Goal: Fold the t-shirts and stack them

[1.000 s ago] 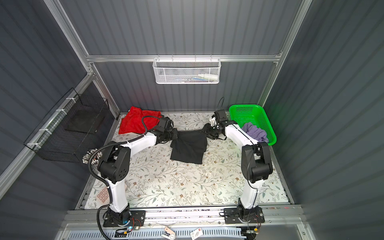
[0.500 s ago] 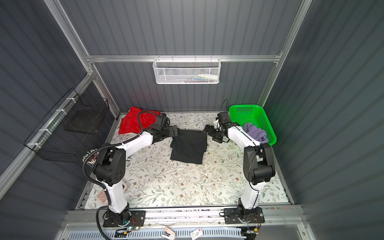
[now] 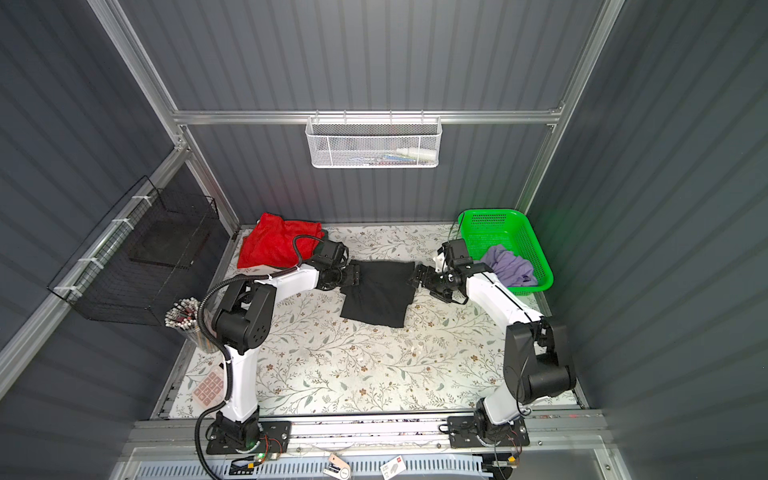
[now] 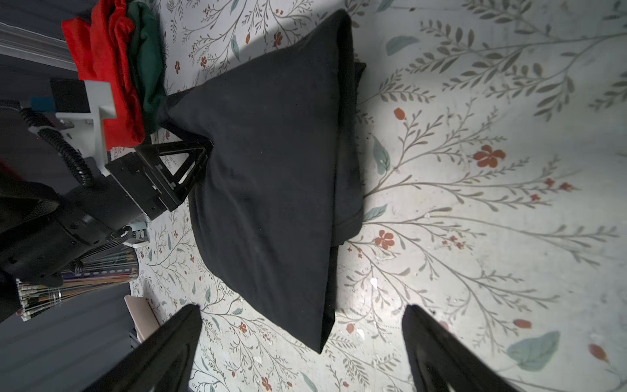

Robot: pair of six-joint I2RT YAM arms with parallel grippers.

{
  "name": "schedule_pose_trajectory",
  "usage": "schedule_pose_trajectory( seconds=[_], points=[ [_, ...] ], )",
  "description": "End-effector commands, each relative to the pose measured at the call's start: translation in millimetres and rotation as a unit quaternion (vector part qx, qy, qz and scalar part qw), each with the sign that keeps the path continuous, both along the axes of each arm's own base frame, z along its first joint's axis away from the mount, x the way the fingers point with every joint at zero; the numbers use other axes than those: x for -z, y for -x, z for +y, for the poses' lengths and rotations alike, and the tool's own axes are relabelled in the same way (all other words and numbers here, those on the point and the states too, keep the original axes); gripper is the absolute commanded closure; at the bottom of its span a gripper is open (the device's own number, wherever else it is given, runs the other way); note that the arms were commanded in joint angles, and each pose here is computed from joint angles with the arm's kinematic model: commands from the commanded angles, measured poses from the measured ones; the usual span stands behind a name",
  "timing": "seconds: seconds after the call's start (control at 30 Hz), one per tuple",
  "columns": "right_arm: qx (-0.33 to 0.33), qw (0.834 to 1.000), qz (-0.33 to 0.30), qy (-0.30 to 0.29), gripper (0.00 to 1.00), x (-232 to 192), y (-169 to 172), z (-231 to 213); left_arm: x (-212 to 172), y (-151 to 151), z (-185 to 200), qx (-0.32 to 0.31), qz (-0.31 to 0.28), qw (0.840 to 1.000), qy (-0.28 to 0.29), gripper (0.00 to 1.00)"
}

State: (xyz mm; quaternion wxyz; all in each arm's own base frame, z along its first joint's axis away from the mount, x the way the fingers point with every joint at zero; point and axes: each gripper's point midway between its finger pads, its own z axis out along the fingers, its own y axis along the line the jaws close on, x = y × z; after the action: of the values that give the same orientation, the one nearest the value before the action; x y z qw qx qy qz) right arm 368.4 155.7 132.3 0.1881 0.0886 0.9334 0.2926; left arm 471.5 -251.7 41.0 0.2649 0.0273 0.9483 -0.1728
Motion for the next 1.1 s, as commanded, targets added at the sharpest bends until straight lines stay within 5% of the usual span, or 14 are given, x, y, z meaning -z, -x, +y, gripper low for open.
schedule_pose_trajectory(
  seconds=[0.0,0.43,0.7,0.77,1.07],
  points=[
    [0.0,1.0,0.007,0.001,0.05,5,6,-1,12,7,-12,0.012,0.033,0.998,0.042,0.17],
    [-0.004,1.0,0.008,-0.008,0.05,5,10,0,16,21,-13,0.015,0.044,0.997,0.063,0.25],
    [-0.001,1.0,0.009,-0.01,0.05,7,12,-1,54,22,-4,-0.015,0.076,0.996,0.04,0.74],
    [-0.001,1.0,0.01,-0.009,0.05,7,12,-2,41,8,-8,-0.014,0.056,0.998,0.037,0.99],
    [0.007,1.0,0.008,-0.005,0.05,9,13,-5,-33,-34,9,-0.003,-0.032,0.999,-0.03,1.0]
  ],
)
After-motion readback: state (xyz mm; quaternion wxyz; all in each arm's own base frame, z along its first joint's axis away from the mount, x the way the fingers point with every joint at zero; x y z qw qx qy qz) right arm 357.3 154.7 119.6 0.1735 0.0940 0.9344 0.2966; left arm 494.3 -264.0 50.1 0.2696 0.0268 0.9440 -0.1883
